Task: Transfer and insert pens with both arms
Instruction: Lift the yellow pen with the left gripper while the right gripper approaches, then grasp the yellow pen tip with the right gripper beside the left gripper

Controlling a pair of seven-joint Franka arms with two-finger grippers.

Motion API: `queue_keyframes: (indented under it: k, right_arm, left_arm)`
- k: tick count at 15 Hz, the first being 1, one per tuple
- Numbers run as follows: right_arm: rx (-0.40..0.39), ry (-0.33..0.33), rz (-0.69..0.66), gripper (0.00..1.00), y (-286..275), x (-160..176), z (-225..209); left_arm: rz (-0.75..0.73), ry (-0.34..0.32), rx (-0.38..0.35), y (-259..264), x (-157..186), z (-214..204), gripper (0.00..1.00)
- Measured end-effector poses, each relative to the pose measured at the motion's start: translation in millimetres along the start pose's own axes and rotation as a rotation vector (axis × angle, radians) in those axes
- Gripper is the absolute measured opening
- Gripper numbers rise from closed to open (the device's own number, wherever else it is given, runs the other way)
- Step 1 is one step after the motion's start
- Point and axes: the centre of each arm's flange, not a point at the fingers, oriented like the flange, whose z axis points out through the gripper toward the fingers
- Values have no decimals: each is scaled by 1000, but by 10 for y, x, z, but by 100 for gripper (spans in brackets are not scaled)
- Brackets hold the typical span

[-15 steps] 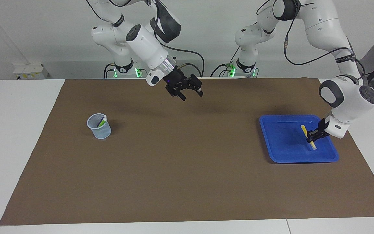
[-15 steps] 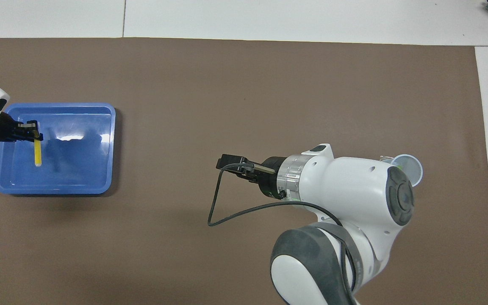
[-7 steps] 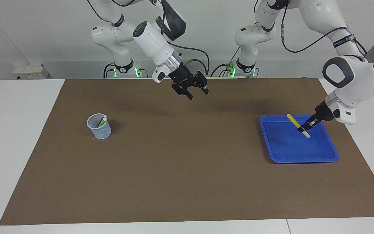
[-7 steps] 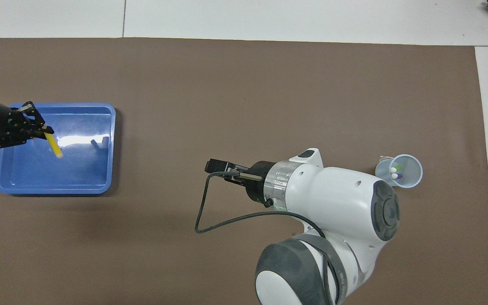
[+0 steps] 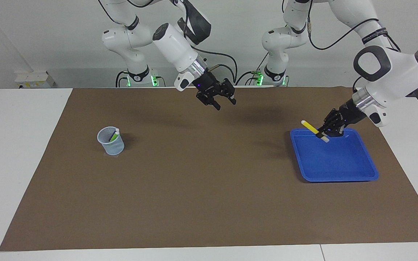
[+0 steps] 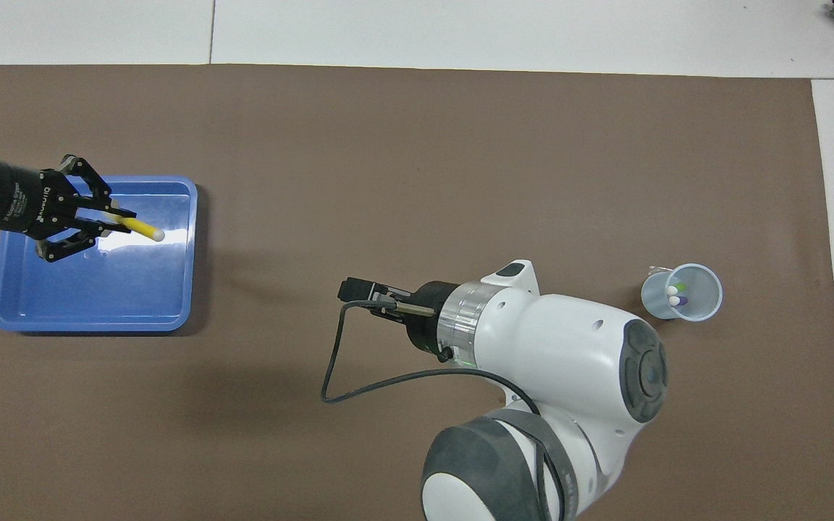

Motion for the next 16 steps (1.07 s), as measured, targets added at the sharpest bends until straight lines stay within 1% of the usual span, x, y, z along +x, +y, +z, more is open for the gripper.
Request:
queue_keyframes:
  k: [1,4,5,6,8,10,11,13,15,16]
  right_arm:
    - [26,-8,21,80,-50,-65,19]
    - [82,5,53,80,-203,-228,48]
    - [96,14,72,88,-262,-289,62]
    - [111,26,89,90,-321,-344,74]
    - [138,38,113,90,-436,-412,93]
    - [164,39,125,88,-560,-372,129]
    - [176,38,129,90,-622,-337,174]
    - [202,53,139,90,-701,-255,273]
    - [207,45,144,90,-739,-238,383]
    - [208,34,139,90,-776,-287,445]
  left_arm:
    - [-39,-11,0,24,-119,29,17]
    - [-138,-33,10,64,-446,118,17]
    - [-161,-46,11,58,-538,137,17]
    - [-175,-59,11,29,-623,149,17]
    - [-187,-79,14,-86,-766,158,17]
    - [-196,-94,18,-216,-906,162,17]
    - [-200,-96,24,-265,-991,175,17]
    - [-214,-97,36,-311,-1198,210,17]
    - [-227,-97,46,-317,-1420,236,17]
    - [-233,-97,51,-317,-1522,249,17]
